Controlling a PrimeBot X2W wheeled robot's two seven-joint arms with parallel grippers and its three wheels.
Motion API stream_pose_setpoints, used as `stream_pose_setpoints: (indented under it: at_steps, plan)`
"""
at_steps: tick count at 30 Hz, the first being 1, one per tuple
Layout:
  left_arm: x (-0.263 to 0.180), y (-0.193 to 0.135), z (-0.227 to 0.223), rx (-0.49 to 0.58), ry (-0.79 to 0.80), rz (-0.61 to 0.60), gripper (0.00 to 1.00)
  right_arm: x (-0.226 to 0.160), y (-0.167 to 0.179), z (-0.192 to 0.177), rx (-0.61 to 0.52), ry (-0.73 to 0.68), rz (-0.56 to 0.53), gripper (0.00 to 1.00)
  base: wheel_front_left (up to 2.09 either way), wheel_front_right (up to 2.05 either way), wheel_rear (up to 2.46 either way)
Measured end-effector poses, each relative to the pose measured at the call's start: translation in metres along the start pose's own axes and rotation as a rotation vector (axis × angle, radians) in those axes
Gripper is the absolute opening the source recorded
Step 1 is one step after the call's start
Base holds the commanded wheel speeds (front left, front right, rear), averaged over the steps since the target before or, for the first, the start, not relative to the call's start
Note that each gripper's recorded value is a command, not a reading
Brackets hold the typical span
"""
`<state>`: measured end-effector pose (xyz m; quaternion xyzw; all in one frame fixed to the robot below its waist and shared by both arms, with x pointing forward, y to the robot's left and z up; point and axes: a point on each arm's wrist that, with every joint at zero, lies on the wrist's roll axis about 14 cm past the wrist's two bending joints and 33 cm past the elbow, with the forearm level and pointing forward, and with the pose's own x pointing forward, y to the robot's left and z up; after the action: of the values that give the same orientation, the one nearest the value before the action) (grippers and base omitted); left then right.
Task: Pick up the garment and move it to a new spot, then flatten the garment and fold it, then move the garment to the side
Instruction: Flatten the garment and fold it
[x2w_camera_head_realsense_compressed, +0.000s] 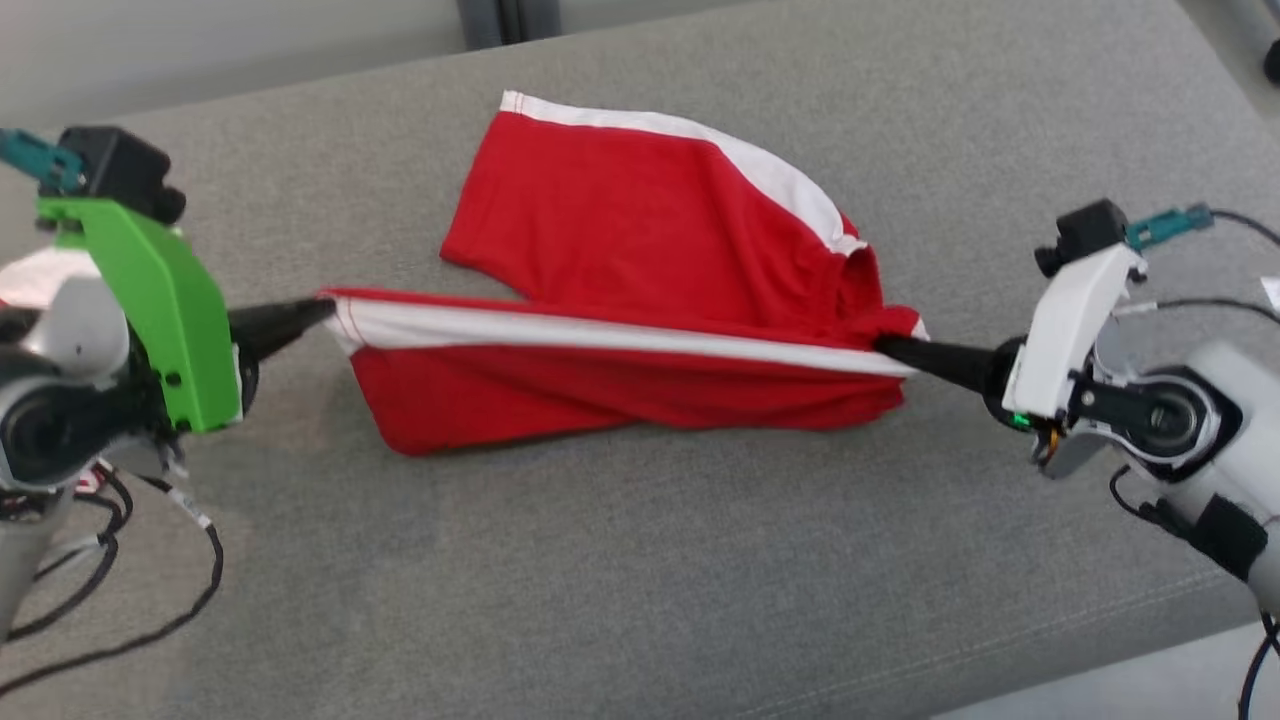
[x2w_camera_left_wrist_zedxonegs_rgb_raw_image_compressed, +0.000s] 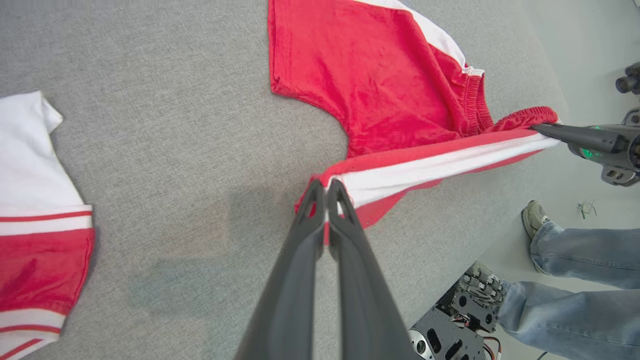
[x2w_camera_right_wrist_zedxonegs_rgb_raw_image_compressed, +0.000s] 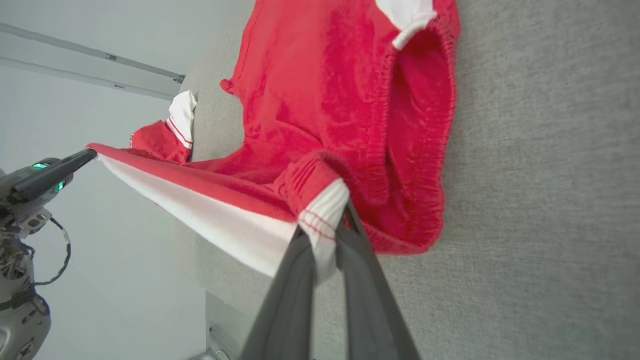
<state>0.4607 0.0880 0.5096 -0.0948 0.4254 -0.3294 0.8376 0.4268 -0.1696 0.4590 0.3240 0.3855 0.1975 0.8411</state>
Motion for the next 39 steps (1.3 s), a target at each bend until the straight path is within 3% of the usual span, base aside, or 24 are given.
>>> stream_pose_setpoints:
  at_steps: [3,10,17,26,33,34,35,36,38,39]
  plan:
    - [0.022,0.014,0.012,-0.006,0.052,0.013,0.0,0.015,-0.005,0.009,0.02,0.086,-0.009,0.0,0.0,0.0,0.0]
    - [0.071,0.042,0.051,-0.027,0.06,0.031,0.0,0.047,-0.014,0.054,0.134,0.13,0.003,0.0,0.0,0.0,0.0]
    - [0.117,0.051,0.078,-0.017,0.018,-0.01,0.0,0.071,-0.041,0.055,0.212,0.181,-0.034,0.0,0.0,0.0,0.0]
    - [0.155,0.056,0.108,0.005,-0.057,-0.033,0.0,0.071,-0.057,0.062,0.283,0.139,-0.045,0.0,0.0,0.0,0.0]
    - [0.186,0.064,0.106,-0.009,-0.061,-0.026,0.0,0.075,-0.058,0.072,0.312,0.091,-0.036,0.02,0.0,0.0,0.0]
    - [0.191,0.064,0.102,-0.009,-0.052,-0.028,0.0,0.075,-0.058,0.073,0.316,0.083,-0.039,0.24,0.0,0.0,0.0]
    - [0.194,0.065,0.101,-0.009,-0.052,-0.029,0.0,0.076,-0.059,0.073,0.317,0.082,-0.041,0.38,0.0,0.0,0.0]
    - [0.197,0.064,0.101,-0.012,-0.06,-0.033,0.0,0.076,-0.059,0.072,0.318,0.083,-0.043,0.96,0.0,0.0,0.0]
    - [0.199,0.06,0.1,-0.014,-0.062,-0.047,1.0,0.076,-0.058,0.074,0.32,0.068,-0.044,1.0,0.0,0.0,0.0]
    - [0.199,0.058,0.1,-0.012,-0.066,-0.05,1.0,0.075,-0.057,0.075,0.319,0.064,-0.045,1.0,0.0,0.0,0.0]
